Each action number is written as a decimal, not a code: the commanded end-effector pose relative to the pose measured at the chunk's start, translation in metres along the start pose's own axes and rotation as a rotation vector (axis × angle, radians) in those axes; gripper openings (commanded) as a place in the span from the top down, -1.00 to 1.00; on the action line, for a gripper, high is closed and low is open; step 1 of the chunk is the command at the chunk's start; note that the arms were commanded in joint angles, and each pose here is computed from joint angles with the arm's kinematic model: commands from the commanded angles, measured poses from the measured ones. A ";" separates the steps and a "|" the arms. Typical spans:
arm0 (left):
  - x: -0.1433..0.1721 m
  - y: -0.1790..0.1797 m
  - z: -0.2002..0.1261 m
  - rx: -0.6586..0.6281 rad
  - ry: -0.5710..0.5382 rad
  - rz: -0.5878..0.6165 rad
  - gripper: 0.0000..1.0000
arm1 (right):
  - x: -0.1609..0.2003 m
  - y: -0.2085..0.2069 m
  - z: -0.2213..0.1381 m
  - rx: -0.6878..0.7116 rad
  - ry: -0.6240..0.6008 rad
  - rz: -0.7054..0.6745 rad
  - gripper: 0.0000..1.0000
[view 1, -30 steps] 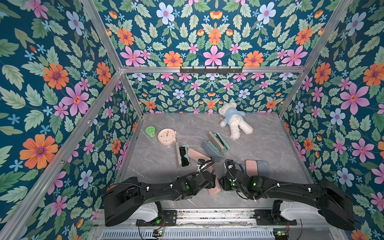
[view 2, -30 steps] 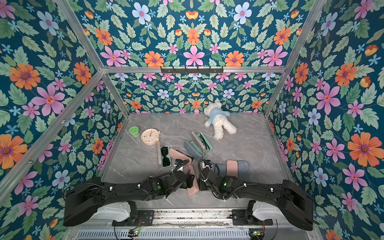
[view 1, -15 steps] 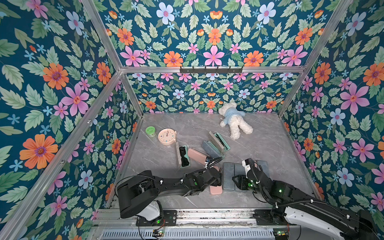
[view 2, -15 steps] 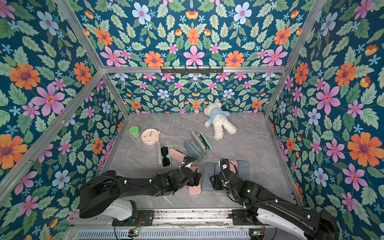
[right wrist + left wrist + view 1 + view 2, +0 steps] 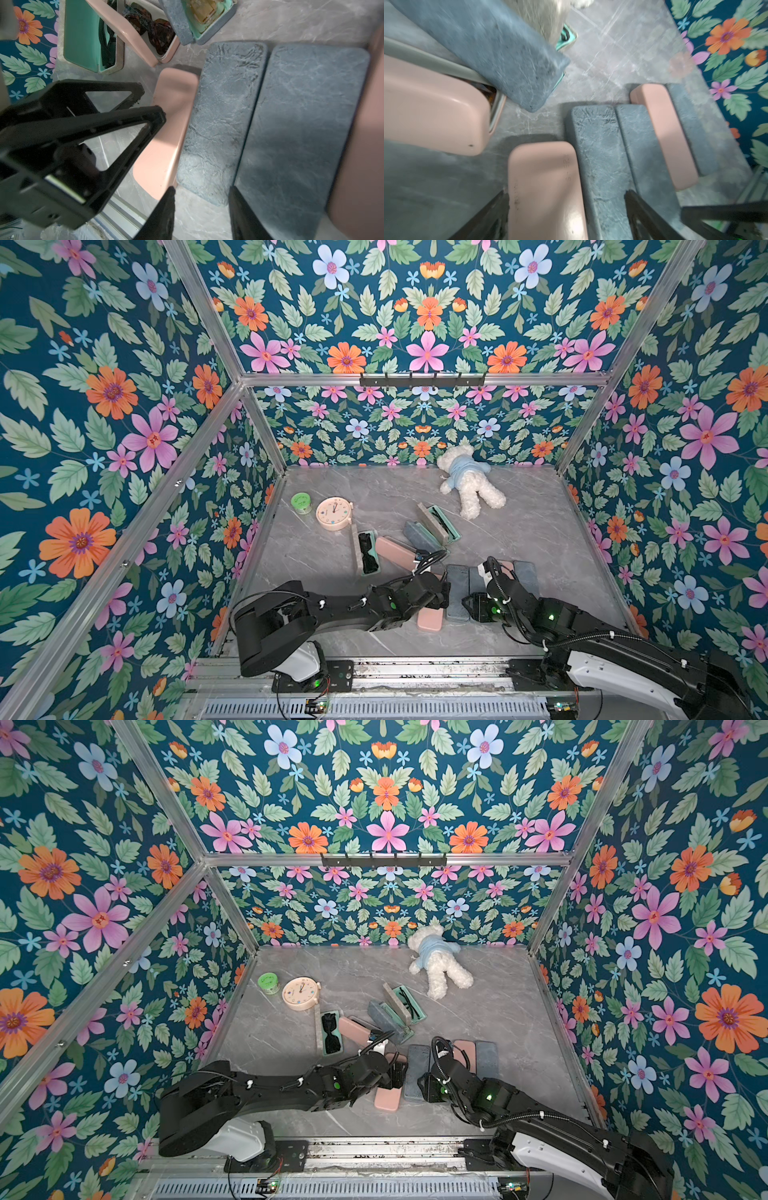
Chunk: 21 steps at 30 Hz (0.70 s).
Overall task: Close the glasses case
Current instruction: Close the glasses case at the center of the board, then move the glasses case to the center of the board.
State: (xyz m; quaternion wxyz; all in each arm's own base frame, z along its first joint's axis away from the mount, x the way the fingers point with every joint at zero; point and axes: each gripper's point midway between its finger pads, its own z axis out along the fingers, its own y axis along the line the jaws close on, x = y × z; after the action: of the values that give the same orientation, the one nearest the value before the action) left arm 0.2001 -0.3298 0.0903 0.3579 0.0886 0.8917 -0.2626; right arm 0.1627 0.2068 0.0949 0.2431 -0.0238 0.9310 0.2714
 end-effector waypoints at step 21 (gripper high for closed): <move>-0.103 0.186 -0.088 -0.558 -0.065 -0.012 -0.81 | -0.026 0.101 0.034 -0.317 0.087 -0.142 -0.68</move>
State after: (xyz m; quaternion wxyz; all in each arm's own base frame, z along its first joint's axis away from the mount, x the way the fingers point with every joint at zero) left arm 0.2827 -0.1316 0.1451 0.4110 -0.0555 0.9087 -0.0473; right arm 0.1822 0.2972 0.1221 0.1979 -0.1145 0.8949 0.3833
